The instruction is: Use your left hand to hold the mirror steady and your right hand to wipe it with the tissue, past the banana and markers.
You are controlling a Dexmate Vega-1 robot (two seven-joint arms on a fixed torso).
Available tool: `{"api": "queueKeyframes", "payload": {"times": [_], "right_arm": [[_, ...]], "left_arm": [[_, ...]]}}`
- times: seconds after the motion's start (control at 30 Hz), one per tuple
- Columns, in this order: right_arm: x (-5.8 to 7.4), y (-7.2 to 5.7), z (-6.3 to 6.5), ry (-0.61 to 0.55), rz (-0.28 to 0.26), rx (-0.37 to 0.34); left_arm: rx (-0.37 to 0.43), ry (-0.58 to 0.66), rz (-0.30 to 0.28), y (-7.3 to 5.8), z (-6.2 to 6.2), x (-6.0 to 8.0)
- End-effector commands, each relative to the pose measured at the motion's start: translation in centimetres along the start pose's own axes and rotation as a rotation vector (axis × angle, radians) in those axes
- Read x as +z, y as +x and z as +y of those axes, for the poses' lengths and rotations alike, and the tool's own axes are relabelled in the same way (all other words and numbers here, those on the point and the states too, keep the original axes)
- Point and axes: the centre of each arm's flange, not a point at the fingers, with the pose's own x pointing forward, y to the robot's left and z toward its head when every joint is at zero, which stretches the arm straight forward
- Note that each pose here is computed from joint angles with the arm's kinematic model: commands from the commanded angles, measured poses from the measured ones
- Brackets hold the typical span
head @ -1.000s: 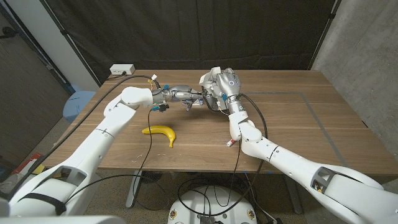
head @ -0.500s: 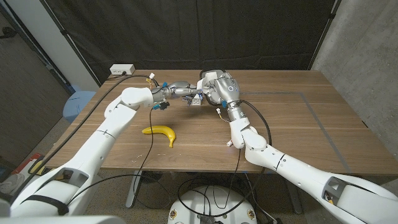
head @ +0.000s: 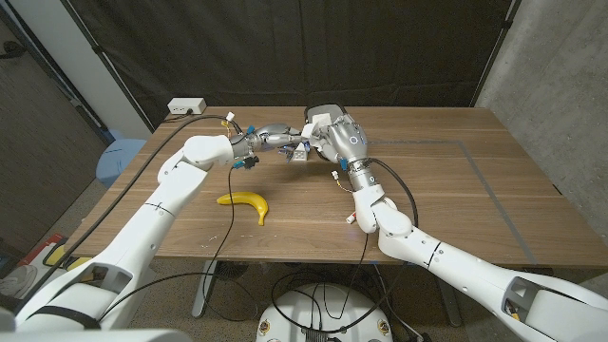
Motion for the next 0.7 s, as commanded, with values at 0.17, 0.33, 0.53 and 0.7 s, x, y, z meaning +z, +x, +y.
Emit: {"api": "queueKeyframes", "payload": {"times": [0.17, 0.33, 0.53, 0.7], "right_arm": [[0.9, 1.5, -0.7, 0.003, -0.045, -0.044], [1.2, 2.2, -1.0, 0.013, -0.049, -0.066], [1.3, 2.4, -1.2, 0.014, -0.052, -0.075], [0.3, 2.3, -1.5, 0.039, -0.003, -0.087]], "left_arm": [[-0.108, 0.024, 0.028, 0.4, -2.1, 0.1], [-0.119, 0.022, 0.037, 0.4, -2.5, -0.2], [-0.110, 0.020, 0.039, 0.2, -2.5, -0.3], [-0.064, 0.013, 0.048, -0.1, -2.2, -0.6]]}}
